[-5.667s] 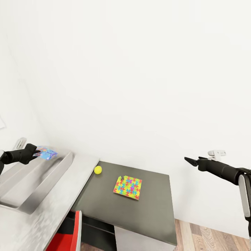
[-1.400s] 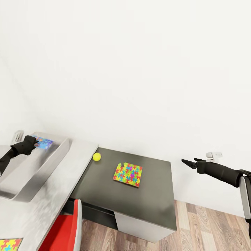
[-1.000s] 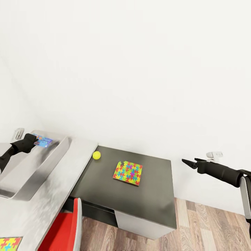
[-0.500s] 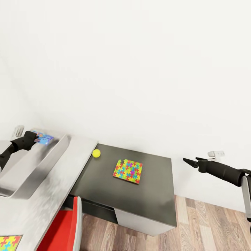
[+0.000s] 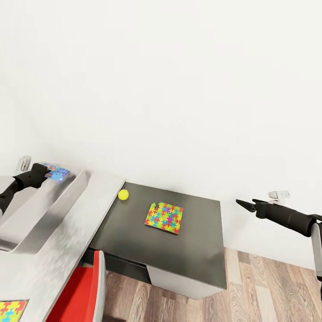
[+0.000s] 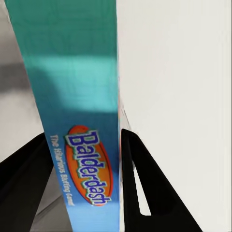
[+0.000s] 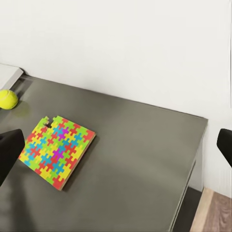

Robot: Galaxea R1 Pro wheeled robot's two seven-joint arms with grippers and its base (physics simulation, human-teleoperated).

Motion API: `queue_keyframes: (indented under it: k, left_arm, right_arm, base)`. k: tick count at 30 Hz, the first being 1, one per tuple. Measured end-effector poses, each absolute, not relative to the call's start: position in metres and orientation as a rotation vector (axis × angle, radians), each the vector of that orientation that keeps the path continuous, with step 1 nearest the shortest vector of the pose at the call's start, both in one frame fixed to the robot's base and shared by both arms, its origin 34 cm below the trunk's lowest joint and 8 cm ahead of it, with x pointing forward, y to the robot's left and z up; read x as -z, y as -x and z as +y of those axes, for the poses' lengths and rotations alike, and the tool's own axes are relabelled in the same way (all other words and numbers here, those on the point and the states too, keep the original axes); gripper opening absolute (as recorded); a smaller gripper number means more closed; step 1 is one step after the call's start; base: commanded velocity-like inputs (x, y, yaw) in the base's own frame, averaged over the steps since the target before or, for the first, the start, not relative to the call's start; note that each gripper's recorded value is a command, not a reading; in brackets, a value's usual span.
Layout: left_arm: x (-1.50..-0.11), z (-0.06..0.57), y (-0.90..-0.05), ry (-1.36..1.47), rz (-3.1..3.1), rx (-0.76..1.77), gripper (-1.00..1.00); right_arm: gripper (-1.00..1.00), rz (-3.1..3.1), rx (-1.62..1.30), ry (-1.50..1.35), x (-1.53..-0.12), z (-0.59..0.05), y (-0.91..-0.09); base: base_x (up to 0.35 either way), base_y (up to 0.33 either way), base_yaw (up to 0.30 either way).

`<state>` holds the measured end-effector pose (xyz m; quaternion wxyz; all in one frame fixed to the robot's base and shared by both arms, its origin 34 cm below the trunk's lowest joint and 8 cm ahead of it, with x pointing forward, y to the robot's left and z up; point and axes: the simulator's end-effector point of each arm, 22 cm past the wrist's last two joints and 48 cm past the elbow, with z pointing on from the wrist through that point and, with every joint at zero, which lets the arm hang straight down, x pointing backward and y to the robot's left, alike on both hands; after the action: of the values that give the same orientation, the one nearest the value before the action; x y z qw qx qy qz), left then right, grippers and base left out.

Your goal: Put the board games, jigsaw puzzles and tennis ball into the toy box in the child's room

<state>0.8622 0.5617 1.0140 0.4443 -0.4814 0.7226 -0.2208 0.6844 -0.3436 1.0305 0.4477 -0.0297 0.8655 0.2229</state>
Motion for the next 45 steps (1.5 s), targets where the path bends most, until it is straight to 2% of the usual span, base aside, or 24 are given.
queue_keyframes:
  k: [17,28,45]
  left_arm:
    - [-1.029,0.555,-0.874,1.176,1.778,0.57,-1.0]
    - [-1.029,0.551,-0.876,1.173,1.78,0.577,-1.0]
    - [-1.03,0.523,-0.886,1.147,1.805,0.637,-1.0]
  right_arm:
    - [1.0,2.143,-0.551,0.069,-1.03,-0.345,-0.684]
    - [1.0,2.142,-0.55,0.069,-1.03,-0.345,-0.684]
    - [1.0,2.141,-0.548,0.069,-1.031,-0.346,-0.684]
  base:
    - [0.0,0.0,0.059]
    - [0.0,0.0,0.221]
    - [0.0,0.0,0.013]
